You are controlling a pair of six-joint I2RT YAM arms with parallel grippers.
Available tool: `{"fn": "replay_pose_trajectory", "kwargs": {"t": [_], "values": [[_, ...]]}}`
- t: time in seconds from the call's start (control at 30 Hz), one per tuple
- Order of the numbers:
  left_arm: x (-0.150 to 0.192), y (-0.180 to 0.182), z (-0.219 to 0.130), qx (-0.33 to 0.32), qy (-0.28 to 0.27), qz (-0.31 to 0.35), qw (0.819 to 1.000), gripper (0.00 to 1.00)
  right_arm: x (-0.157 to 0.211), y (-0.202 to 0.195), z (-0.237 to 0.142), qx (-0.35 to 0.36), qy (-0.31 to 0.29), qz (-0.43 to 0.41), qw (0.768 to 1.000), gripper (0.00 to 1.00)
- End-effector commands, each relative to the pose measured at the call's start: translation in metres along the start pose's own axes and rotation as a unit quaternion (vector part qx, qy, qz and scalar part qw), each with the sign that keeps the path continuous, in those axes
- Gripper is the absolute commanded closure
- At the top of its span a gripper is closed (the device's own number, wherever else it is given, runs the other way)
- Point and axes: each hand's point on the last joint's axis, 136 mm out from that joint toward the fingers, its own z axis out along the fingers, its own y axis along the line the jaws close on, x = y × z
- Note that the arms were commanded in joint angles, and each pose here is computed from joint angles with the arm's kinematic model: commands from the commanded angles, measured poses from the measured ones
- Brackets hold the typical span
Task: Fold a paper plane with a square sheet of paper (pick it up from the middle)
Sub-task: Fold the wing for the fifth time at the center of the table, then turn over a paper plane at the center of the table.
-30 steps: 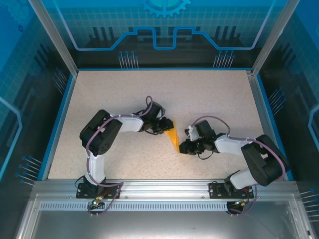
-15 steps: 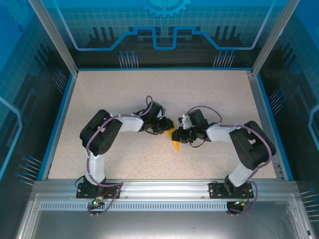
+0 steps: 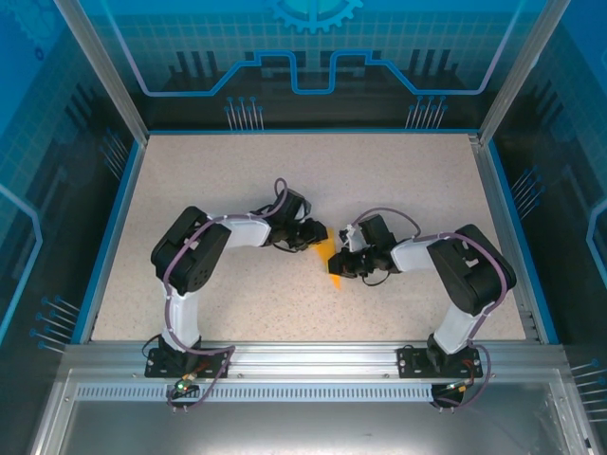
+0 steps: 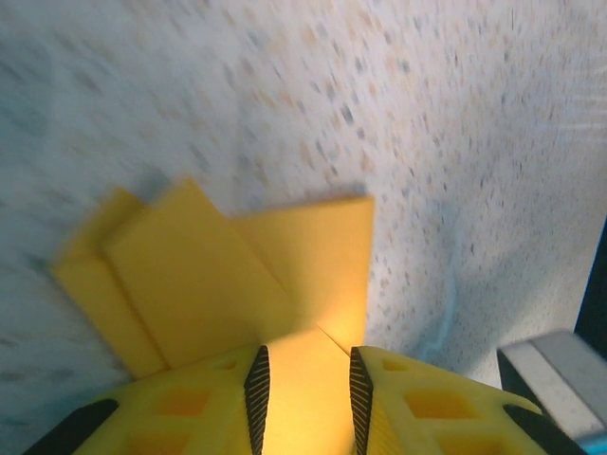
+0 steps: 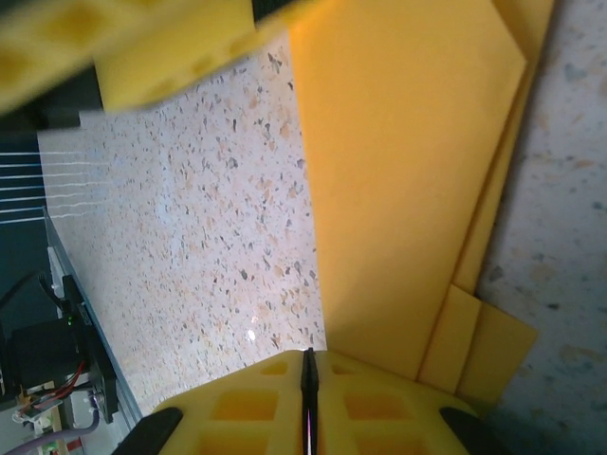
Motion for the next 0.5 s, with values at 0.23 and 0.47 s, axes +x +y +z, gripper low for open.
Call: {"fn": "replay_pose_trajectory", "kwargs": {"t": [0.23, 0.47], "values": [[-0.052, 0.057, 0.0, -0.054, -0.049, -0.029, 0.997, 0.65, 0.044, -0.046, 0.002, 0.065, 0.058, 0.057, 0.995, 0.9], [-0.075, 0.047, -0.014, -0.053, -0.052, -0.021, 0.997, 0.64, 0.04, -0.039, 0.002, 0.049, 0.056, 0.053, 0.996, 0.89]]}}
